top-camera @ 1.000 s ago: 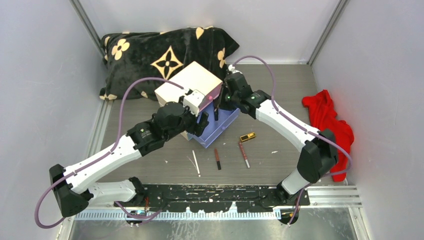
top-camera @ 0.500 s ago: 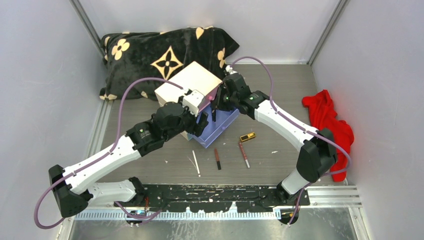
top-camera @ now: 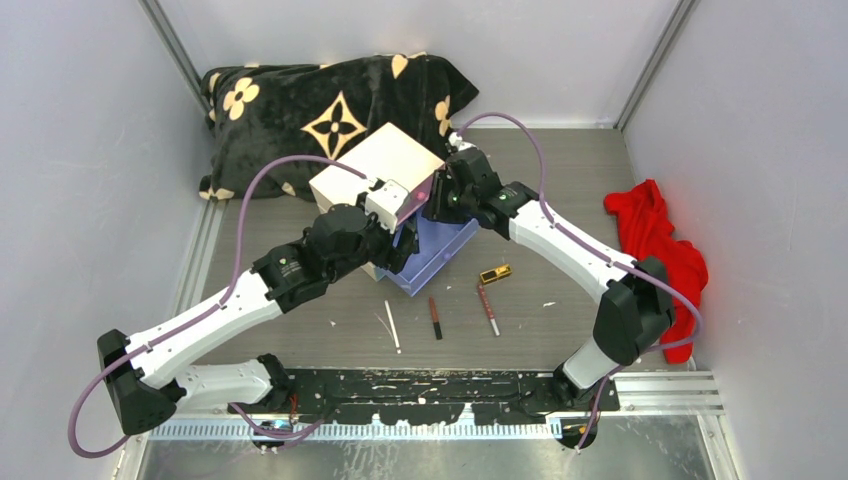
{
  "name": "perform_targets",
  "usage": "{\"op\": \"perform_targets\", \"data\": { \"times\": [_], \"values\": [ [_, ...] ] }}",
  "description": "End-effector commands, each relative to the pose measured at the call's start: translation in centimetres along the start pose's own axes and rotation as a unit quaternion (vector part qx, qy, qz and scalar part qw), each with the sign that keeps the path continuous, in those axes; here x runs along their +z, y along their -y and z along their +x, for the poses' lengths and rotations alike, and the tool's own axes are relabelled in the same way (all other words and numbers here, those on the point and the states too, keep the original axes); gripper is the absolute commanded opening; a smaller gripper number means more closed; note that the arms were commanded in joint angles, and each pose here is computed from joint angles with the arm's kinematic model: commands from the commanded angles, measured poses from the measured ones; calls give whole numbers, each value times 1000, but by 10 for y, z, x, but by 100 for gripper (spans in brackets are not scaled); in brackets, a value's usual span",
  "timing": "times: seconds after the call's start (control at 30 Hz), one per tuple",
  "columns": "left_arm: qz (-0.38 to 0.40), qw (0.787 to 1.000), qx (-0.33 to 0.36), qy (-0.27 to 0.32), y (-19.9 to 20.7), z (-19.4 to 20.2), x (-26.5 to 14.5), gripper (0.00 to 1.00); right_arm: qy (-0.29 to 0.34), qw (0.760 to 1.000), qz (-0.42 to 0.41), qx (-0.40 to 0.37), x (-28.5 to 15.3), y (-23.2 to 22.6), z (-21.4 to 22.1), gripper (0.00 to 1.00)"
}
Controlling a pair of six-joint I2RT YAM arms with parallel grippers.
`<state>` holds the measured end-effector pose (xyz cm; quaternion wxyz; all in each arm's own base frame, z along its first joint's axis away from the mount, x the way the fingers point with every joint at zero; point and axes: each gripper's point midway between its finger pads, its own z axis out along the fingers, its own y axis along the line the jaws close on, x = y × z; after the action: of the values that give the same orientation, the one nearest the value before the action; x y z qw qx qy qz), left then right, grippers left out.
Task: Organize the makeup
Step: Place the makeup in the drawer, then pick up the lipstick at the center of the board.
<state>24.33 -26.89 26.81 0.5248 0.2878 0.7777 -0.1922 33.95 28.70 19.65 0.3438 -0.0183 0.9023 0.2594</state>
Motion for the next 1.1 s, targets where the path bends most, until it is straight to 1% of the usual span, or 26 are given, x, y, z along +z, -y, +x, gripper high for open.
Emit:
{"op": "perform_targets", "data": {
  "times": [0.0,0.03,0.1,0.17,0.27,0.37,0.47,0.5,0.6,0.67,0.73,0.83,0.93,1.07],
  "values": [
    [5,1000,-8,20,3,-11,-1,69,40,997,52,-27,-27,14,-21,37],
    [7,1000,-7,20,4,-12,-1,69,40,995,84,-31,-37,27,-20,37],
    [7,1000,-8,22,4,-13,-1,69,59,987,145,-35,-56,51,-23,37],
    [5,1000,-7,22,3,-14,0,69,65,980,184,-28,-76,71,-16,37],
    [8,1000,-6,24,4,-15,0,69,66,976,207,-7,-98,88,2,38],
    [13,1000,-7,25,6,-15,1,69,59,974,218,11,-107,103,24,41],
    [16,999,-8,27,7,-16,-1,69,32,972,230,26,-102,117,50,51],
    [16,999,-9,27,7,-16,-2,69,21,969,243,31,-100,125,60,53],
    [17,999,-11,34,6,-17,-6,69,-11,962,269,48,-90,142,83,66],
    [20,999,-11,38,7,-18,-8,69,-23,962,263,72,-81,146,93,67],
    [21,999,-12,40,7,-19,-10,69,-21,960,262,97,-74,151,96,67],
    [24,999,-11,43,7,-20,-13,69,-10,955,265,134,-67,163,93,66],
    [31,999,-9,44,9,-20,-14,69,3,951,267,155,-59,166,86,65],
    [36,998,-2,42,11,-19,-13,69,10,950,253,182,-39,160,81,65]
  ]
}}
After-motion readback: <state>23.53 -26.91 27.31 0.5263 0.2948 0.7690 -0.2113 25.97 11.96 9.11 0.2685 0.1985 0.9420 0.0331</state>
